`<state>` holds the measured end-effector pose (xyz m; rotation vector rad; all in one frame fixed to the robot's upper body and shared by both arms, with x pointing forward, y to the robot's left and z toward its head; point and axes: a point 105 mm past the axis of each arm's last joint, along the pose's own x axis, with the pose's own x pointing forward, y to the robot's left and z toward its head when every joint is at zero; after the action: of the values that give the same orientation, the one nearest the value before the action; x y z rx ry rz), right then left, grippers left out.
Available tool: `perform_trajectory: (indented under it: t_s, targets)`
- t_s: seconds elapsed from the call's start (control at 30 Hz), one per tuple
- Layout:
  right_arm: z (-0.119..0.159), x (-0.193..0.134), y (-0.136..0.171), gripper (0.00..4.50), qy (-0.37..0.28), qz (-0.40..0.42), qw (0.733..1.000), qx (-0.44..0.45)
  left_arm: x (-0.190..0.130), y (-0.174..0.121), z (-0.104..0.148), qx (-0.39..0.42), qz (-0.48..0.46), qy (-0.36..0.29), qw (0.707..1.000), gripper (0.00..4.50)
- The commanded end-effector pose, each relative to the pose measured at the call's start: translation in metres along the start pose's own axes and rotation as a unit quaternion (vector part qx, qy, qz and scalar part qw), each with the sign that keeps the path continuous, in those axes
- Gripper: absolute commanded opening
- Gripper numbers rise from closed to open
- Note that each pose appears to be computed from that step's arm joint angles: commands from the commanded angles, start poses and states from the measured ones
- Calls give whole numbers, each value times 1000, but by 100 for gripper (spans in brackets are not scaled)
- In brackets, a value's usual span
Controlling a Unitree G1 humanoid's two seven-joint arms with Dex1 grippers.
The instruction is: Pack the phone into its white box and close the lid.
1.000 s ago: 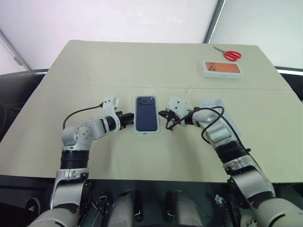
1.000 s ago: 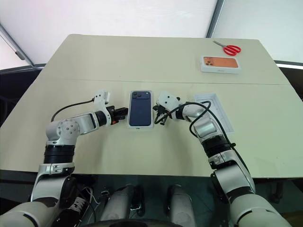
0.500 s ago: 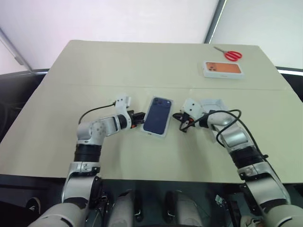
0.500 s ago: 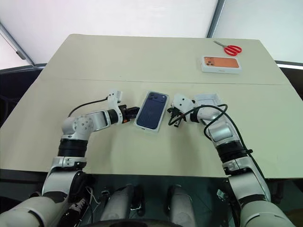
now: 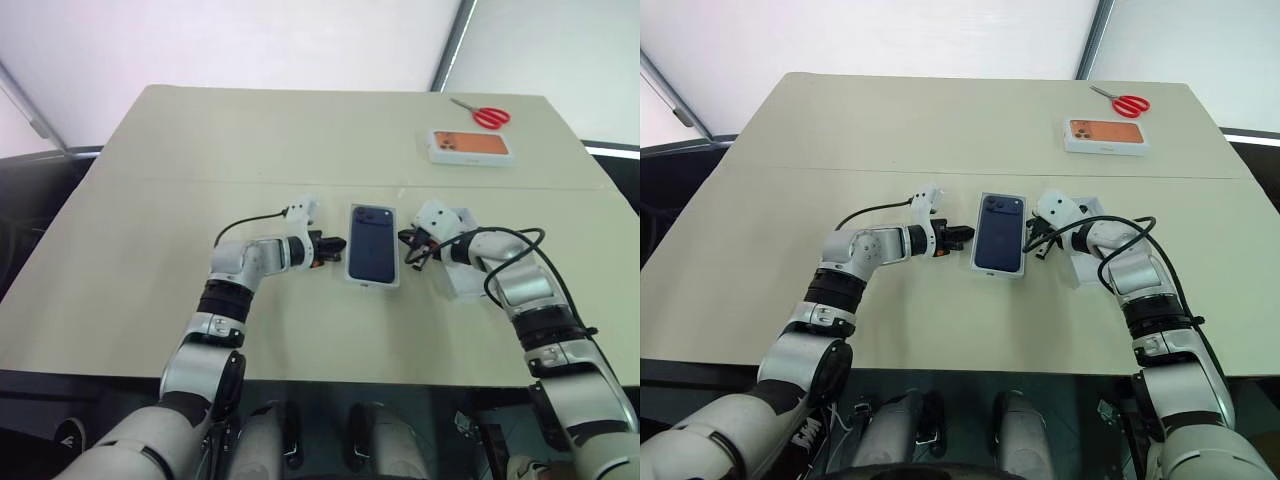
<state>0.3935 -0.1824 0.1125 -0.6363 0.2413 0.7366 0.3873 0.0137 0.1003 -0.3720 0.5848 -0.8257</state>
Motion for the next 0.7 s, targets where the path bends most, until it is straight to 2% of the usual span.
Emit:
perform_trajectory:
  t_s: [0.03, 0.27, 0.53, 0.67, 0.7]
  targets:
    - [15, 2, -5, 2, -22, -4, 999, -25, 10, -26, 5, 15, -47, -2, 999, 5]
    - [16, 5, -3, 2, -22, 7, 999, -32, 5, -16, 4, 16, -30, -5, 999, 5]
    - [22, -4, -16, 2, -25, -11, 999, -27, -20, 6, 24, 64, 6, -45, 997, 5]
    - [25, -16, -24, 2, -35, -19, 999, 29, -42, 15, 39, 92, 10, -80, 993, 5]
    - [23, -19, -22, 0, -36, -12, 998, 51, -49, 19, 42, 95, 11, -85, 992, 28]
